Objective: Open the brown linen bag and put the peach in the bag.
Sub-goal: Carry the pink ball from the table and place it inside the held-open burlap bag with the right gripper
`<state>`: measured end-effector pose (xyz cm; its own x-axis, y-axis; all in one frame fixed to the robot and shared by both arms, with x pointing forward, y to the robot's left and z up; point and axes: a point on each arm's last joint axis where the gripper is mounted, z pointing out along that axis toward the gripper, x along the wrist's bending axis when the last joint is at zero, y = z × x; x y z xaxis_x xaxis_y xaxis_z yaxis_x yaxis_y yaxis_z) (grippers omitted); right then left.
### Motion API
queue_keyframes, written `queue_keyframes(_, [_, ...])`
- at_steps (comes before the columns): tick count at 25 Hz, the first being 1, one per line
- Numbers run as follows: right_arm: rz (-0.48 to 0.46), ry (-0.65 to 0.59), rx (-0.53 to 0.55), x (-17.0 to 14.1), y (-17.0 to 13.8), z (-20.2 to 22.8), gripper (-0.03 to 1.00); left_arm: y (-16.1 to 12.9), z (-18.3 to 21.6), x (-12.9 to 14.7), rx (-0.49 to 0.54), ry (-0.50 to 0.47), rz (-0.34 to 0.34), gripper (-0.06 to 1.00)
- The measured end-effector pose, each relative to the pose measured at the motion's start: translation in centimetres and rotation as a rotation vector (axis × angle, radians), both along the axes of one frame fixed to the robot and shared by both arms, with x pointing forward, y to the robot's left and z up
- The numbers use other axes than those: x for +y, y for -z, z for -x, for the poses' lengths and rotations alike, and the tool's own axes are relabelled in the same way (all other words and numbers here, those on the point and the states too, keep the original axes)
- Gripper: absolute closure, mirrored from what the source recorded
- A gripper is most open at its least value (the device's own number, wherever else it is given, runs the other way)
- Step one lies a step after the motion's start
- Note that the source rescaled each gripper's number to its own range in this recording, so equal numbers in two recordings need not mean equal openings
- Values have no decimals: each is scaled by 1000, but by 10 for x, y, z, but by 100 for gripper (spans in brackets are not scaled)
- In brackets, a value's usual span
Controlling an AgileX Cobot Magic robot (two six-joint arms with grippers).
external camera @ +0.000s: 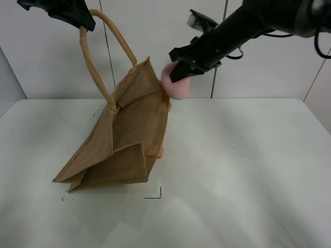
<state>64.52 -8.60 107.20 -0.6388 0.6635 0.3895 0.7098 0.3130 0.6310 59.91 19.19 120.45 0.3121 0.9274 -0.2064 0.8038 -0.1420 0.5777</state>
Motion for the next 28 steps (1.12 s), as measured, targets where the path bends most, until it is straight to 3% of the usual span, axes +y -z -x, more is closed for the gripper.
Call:
queue_keyframes(6, [79,-230,-171,62,44,9,97,0,0,0,0,0,0,94])
queue_keyframes(10, [107,-308,-177,75,78,6,97,0,0,0,0,0,0,94])
queue_keyframes(14, [77,-366,-191,82,103,2,97,0,0,0,0,0,0,94])
queue_keyframes(23, [-43,-348,-266,95,134,-10,97,0,0,0,0,0,0,94])
queue_keyframes(28, [-50,-289,-285,96,144,-16,97,0,0,0,0,0,0,94])
